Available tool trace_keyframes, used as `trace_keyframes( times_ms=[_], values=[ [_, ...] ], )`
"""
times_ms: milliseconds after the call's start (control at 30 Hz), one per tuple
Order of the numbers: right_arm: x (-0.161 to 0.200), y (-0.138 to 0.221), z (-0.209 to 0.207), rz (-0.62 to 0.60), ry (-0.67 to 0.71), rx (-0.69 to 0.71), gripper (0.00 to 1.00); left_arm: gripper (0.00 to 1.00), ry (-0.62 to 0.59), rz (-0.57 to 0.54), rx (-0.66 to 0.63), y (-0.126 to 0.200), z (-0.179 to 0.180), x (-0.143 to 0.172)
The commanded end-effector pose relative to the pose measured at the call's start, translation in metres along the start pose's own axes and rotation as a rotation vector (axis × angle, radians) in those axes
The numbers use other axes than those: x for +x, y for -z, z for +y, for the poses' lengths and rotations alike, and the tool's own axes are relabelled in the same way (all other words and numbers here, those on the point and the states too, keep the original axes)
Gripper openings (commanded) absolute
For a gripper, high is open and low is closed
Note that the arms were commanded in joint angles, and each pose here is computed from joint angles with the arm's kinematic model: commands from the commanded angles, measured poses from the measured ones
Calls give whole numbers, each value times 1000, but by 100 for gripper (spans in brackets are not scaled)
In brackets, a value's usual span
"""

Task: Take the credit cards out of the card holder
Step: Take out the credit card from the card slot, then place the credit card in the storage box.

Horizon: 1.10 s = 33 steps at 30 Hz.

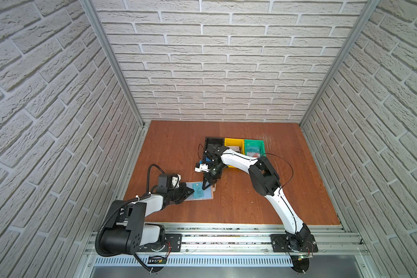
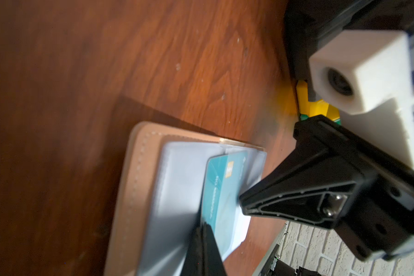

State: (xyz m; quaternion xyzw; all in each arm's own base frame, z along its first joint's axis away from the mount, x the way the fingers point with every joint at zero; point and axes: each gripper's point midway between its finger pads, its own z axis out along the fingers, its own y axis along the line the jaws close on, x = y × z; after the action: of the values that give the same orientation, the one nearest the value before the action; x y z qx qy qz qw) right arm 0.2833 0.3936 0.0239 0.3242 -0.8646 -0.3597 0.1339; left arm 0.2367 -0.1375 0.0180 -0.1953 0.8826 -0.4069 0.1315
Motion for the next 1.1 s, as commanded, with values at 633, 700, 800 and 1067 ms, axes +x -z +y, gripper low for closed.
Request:
trace_keyframes(
  times_ms=[633,700,800,1067],
  values=[
    [34,-20,-57,124,-83,169,6,0,38,-74,-105,25,16,-11],
    [35,-19,-56,124,-83,168,6,0,40,-95,-105,31,14,-15],
    [32,-12,-47,111,-71,146,6,0,35,-130,-111,44,7,-23],
    [10,39,13,-14,48,95,62,0,-15,-182,-50,66,-31,-43]
  ],
)
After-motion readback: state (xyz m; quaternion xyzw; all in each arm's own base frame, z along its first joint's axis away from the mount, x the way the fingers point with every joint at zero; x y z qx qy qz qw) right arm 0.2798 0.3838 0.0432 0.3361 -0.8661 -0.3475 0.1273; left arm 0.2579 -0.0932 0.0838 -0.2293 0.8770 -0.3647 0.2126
